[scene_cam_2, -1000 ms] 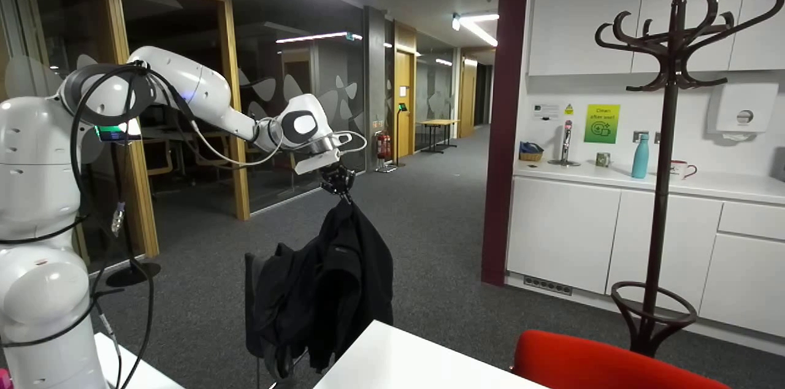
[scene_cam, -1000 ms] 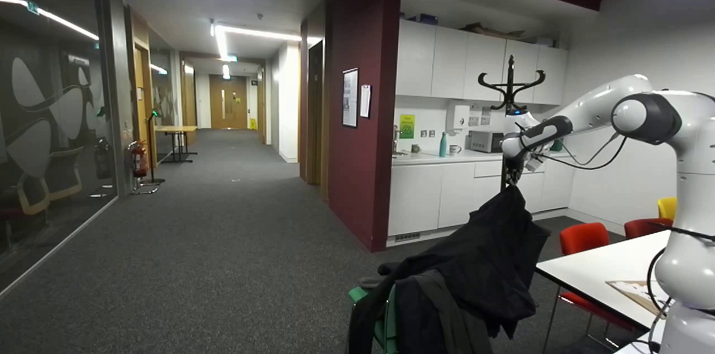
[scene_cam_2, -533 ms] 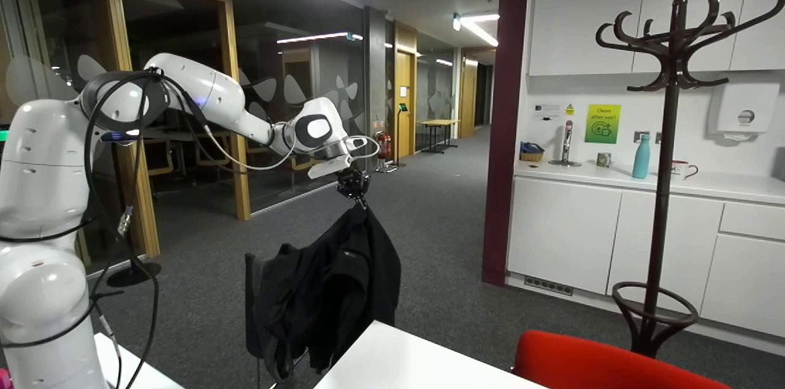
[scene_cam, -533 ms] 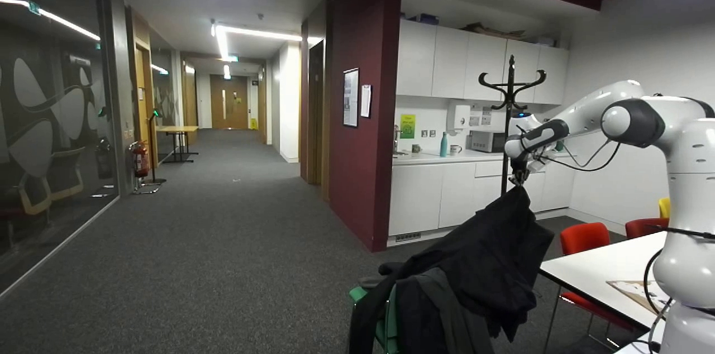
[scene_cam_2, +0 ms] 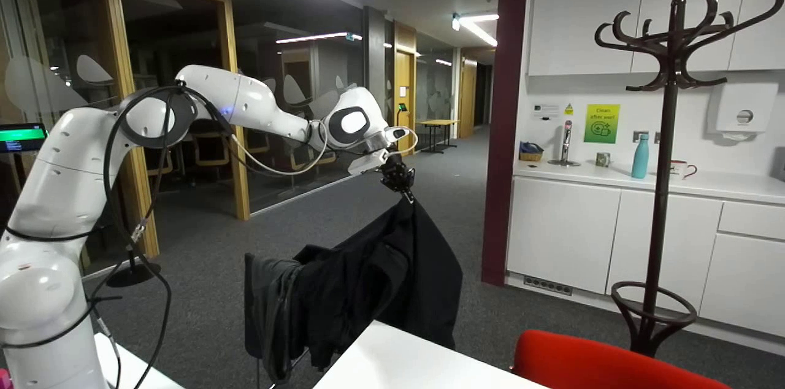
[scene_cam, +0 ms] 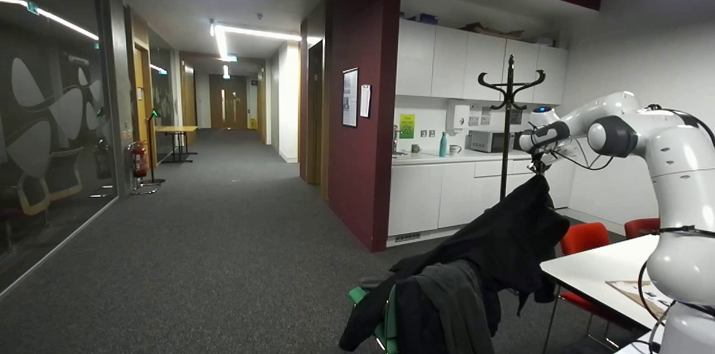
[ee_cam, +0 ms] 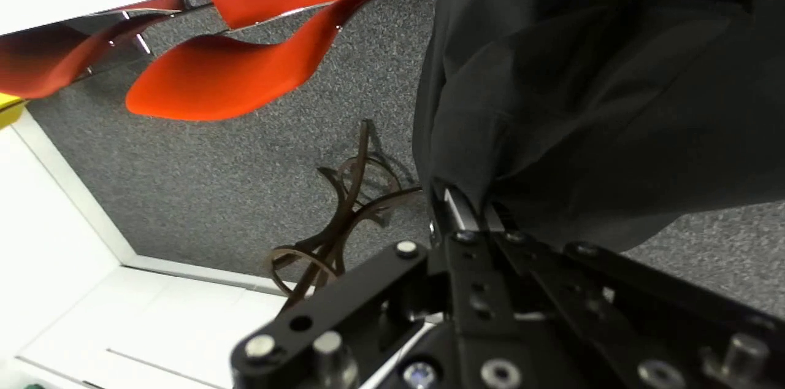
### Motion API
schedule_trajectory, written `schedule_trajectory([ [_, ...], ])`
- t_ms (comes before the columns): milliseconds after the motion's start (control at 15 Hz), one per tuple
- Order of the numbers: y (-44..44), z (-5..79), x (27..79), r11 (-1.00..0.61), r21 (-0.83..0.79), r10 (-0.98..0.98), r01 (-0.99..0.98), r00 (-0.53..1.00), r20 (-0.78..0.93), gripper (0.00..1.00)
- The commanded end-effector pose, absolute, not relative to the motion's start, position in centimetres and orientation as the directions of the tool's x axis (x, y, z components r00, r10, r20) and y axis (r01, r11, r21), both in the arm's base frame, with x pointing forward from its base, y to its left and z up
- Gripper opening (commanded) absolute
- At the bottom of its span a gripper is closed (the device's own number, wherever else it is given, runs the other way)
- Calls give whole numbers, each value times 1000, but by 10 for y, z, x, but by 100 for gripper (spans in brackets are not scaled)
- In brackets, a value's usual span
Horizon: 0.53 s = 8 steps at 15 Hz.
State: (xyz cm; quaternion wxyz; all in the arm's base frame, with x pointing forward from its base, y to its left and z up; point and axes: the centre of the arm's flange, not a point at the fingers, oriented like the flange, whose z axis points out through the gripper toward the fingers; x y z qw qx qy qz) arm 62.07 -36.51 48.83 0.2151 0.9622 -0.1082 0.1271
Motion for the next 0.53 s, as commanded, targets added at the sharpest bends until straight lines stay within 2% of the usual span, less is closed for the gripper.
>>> schedule_trajectory([
  [0,-400,510,649,-840,399,-231,-367,908,349,1],
  [467,-409,498,667,-798,405,-306,-447,879,367,1],
])
